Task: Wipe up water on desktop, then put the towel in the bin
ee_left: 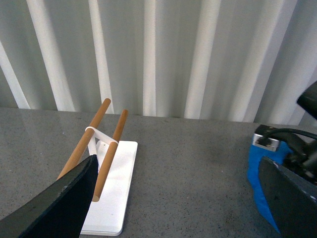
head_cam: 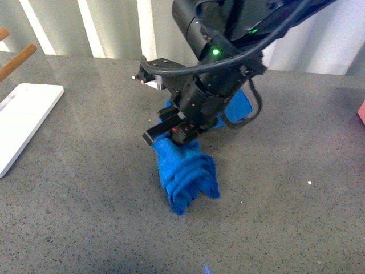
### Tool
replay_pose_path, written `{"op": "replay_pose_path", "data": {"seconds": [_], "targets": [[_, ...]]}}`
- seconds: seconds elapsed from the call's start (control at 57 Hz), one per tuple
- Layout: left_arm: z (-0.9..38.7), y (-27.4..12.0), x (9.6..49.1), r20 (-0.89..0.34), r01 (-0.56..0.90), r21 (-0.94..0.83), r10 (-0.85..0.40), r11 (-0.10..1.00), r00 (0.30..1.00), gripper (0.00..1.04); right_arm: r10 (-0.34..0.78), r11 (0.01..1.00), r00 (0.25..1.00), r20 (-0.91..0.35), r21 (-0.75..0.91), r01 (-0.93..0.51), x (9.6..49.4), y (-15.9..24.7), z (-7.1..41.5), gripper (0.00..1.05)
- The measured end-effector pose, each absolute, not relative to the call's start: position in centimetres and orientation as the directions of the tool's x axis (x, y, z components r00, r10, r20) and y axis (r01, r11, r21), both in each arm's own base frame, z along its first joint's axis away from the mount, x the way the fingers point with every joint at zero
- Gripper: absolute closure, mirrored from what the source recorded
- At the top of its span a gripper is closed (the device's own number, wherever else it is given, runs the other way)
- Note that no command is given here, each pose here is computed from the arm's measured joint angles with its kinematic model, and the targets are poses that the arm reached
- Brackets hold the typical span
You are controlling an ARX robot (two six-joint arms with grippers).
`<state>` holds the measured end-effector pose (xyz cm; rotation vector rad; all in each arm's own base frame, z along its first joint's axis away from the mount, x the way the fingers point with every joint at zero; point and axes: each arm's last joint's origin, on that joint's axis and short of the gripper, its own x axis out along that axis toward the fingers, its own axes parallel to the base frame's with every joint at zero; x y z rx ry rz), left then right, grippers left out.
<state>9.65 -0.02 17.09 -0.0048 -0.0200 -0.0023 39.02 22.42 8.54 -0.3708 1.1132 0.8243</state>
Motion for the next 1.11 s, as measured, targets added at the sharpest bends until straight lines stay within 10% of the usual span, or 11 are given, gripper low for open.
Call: {"op": "replay_pose_path", "data": {"seconds": [0.14, 0.404, 0.579, 1.105], "targets": [[17.1, 0.0, 9.6, 0.020, 0.002, -0.005, -0.002, 1.000, 1.000, 0.07, 0.370, 0.675, 0.260, -0.892, 0.066, -0.735, 36.5, 19.3, 12.3, 0.99], [17.1, 0.0, 9.6, 0.020, 0.002, -0.005, -0.002, 1.000, 1.000, 0.07, 0.345, 0.760, 0.607, -0.716, -0.167, -0.628, 37.2, 14.8, 23.6, 0.99], [17.1, 0.0, 9.6, 0.020, 0.002, -0.005, -0.002, 1.000, 1.000, 0.07, 0.142, 0.851, 0.732, -0.666, -0.296, -0.434, 38.1, 11.3, 29.2, 0.99], [17.1, 0.0, 9.6, 0.020, 0.002, -0.005, -0.002, 1.000, 1.000, 0.07, -0.210, 0.941, 0.588, -0.781, -0.325, -0.094, 36.1, -0.9, 31.6, 0.99]]}}
